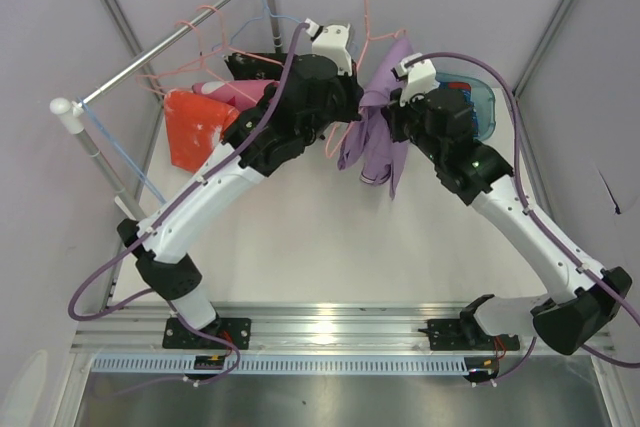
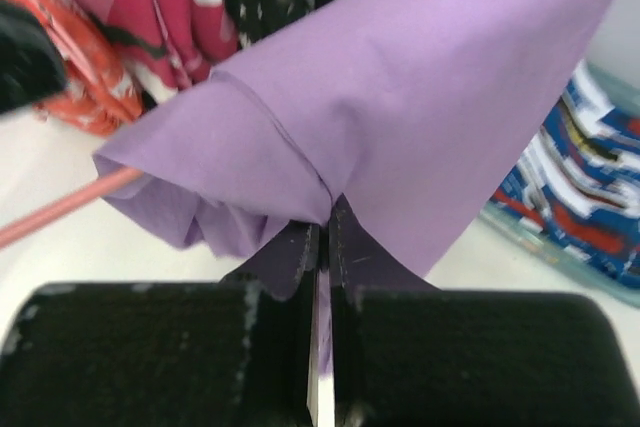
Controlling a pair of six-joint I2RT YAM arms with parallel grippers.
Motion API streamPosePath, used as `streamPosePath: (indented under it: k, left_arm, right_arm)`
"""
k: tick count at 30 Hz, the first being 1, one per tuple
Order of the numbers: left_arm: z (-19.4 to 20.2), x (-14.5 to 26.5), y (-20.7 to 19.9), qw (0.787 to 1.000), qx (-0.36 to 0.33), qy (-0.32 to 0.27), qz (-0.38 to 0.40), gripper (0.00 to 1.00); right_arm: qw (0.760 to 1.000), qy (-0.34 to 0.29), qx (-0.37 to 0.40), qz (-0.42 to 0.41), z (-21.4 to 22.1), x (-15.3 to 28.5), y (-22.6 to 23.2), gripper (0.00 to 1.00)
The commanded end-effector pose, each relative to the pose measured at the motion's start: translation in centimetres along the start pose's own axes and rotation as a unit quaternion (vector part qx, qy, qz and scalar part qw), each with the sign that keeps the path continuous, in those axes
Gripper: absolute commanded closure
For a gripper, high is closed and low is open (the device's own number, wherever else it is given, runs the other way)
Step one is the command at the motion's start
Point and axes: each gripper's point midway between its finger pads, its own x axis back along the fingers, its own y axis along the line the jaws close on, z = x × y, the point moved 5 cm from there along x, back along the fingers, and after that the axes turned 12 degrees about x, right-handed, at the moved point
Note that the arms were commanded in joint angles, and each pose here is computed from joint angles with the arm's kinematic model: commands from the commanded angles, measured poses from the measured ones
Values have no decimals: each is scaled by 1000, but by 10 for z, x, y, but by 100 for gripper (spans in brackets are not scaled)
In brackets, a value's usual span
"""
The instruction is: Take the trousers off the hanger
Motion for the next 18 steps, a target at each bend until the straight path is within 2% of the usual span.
streamPosePath:
  k: [1, 14, 18]
  left_arm:
    - [-36, 23, -4, 996, 41, -73, 15, 100]
    - [25, -3, 18, 998, 48, -4, -30, 100]
    - [38, -2, 29, 997, 53, 0, -49, 100]
  right_arm:
    - [991, -118, 1, 65, -80, 33, -33, 100]
    - [976, -189, -15, 103, -141, 45, -53, 100]
    - [972, -202, -13, 120, -156, 50, -61, 100]
